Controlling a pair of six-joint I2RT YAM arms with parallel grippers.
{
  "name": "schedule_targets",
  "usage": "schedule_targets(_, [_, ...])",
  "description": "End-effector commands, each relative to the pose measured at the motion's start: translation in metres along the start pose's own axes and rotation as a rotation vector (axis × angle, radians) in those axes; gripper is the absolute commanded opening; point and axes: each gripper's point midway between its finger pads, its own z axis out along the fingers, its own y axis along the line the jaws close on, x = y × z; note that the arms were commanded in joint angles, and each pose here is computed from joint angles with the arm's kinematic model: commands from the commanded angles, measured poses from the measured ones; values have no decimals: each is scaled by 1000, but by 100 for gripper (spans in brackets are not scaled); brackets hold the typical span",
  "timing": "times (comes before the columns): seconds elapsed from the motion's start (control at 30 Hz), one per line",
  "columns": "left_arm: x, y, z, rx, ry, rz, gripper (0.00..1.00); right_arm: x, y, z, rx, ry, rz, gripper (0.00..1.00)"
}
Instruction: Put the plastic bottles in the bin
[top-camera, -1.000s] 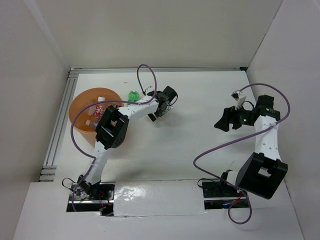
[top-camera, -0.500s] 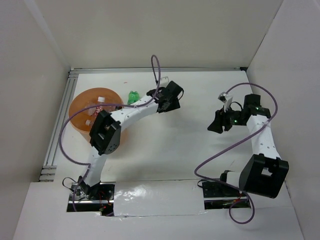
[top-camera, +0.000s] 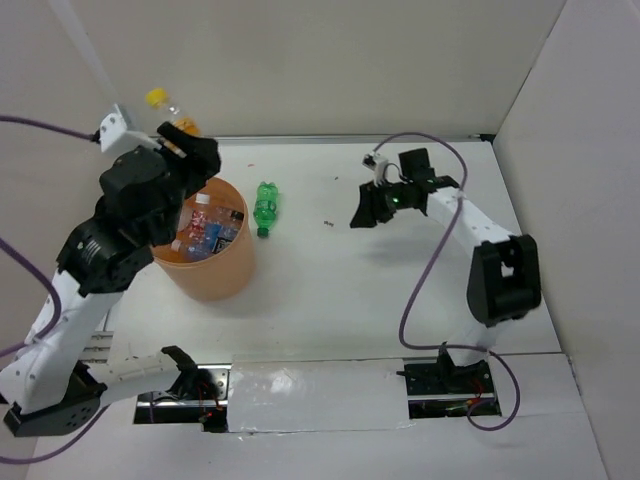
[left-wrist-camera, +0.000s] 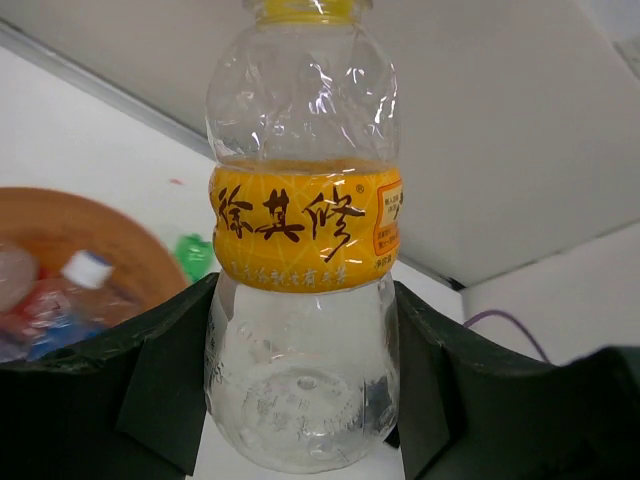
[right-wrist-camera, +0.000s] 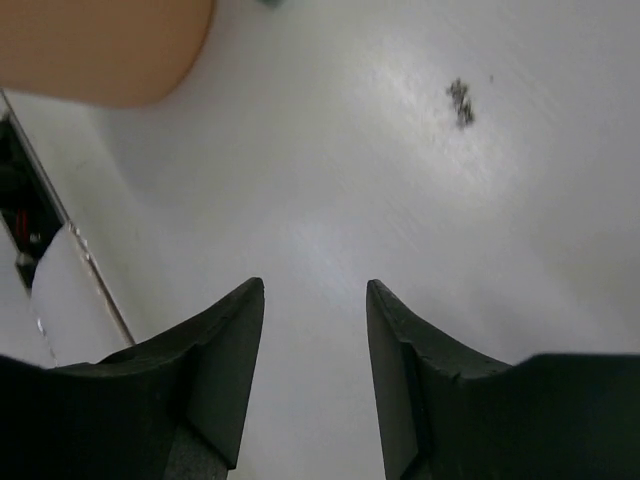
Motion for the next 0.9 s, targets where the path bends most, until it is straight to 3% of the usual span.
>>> schedule_targets(0.0, [35,71,4,-218,73,186,13,-66,3,43,23,-101,49,52])
schedule_targets(0.07, [34,87,-5,-241,80,184,17,-99,7,59,58,-138,101,62])
schedule_targets(0.1, [39,103,-7,-286,97,202,19,-95,9,88,56,-99,123,66])
schedule_targets(0.13, [43,109,-8,-296,112,210,24,-103,12,100,60,-103,127,76])
schedule_targets(0.2, [47,124,-14,-326,122,214,30,-128,33,121,42,-128,107,79])
schedule_targets(0.23, [48,130,-16,-338,129,215,35,-128,32,138,50,-130,92,82])
schedule_targets(0.27, [47,134,-17,-345,124,213,47,-133,39,147,57,-143,70,93])
schedule_targets(0.33, [50,145,-21,-359,133,207,59,-141,60,173,67,-171,15,99])
schedule_targets(0.37, [54,153,-22,-368,150,216,71,-145,68,188,70,-180,-5,99])
schedule_targets(0.47, [60,164,-20,-387,171,229,87,-157,65,211,134,-230,14,99])
schedule_targets(0.7, [74,168,-12,-348,221,235,98,-152,42,244,298,-266,13,99])
schedule_targets(0.87, [80,168,-18,-315,243,217,100,-144,36,267,350,-271,-24,99])
